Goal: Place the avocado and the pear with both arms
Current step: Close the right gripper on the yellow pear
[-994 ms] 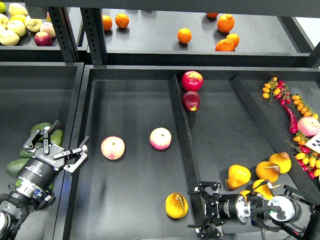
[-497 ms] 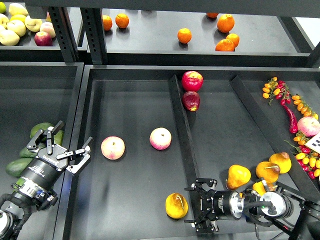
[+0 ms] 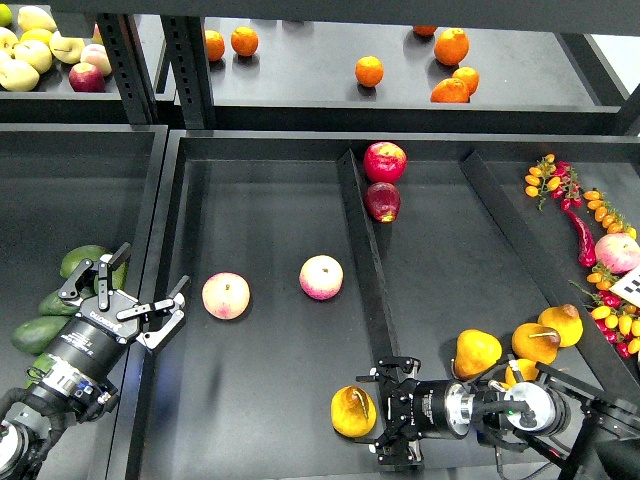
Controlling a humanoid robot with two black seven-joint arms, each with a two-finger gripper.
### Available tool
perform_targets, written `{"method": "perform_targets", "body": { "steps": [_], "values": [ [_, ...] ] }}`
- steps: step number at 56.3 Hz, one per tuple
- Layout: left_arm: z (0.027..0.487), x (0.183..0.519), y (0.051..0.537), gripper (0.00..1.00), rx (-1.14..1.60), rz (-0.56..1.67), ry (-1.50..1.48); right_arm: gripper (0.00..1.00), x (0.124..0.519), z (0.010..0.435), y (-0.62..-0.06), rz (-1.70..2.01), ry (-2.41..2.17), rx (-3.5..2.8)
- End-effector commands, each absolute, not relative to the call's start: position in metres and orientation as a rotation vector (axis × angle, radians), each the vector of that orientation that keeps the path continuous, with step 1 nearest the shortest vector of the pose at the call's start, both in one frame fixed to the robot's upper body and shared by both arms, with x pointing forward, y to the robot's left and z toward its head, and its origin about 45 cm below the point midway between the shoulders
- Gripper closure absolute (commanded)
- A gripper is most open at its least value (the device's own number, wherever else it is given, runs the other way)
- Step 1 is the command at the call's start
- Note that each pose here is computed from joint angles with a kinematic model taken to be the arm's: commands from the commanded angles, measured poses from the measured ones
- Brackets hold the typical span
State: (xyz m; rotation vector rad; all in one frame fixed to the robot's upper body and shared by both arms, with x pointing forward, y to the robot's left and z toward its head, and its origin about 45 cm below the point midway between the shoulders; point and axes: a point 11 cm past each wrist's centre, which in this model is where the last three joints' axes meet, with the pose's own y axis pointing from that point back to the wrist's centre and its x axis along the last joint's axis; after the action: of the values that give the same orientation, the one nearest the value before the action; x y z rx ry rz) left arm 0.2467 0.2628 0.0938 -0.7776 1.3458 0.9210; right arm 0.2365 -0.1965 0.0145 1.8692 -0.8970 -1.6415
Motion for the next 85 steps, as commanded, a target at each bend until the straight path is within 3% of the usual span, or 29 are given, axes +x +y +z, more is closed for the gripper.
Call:
{"method": "perform_targets", "body": {
  "steps": [1, 12, 26, 46, 67, 85],
  "values": [
    [0.0941, 0.2469, 0.2624, 0.01, -0.778, 0.919, 1.346, 0.21, 0.2373, 0.0149, -0.1952, -1.648, -0.899, 1.870],
    [0.0941, 0.2469, 0.2624, 0.01, -0.779, 0.919, 1.346, 0.34, 0.2377, 0.0149, -0.1895, -1.658, -0.895, 1.874],
    [0.0947, 0.2472, 0.2627, 0.01, -0.780, 0.919, 1.344, 0.43, 0.2365, 0.0134, -0.1874, -1.664, -0.892, 1.870],
    [0.0951, 0.2473, 0.2626, 0.01, -0.780, 0.918, 1.343, 0.46, 0.2366, 0.0131, -0.1926, -1.653, -0.902, 1.864],
    [0.0956, 0.2475, 0.2625, 0.01, -0.781, 0.917, 1.342, 0.34, 0.2329, 0.0108, -0.1925, -1.618, -0.884, 1.861],
    [0.0955, 0.2474, 0.2620, 0.01, -0.780, 0.916, 1.343, 0.41, 0.2334, 0.0100, -0.1946, -1.610, -0.889, 1.857]
  ]
}}
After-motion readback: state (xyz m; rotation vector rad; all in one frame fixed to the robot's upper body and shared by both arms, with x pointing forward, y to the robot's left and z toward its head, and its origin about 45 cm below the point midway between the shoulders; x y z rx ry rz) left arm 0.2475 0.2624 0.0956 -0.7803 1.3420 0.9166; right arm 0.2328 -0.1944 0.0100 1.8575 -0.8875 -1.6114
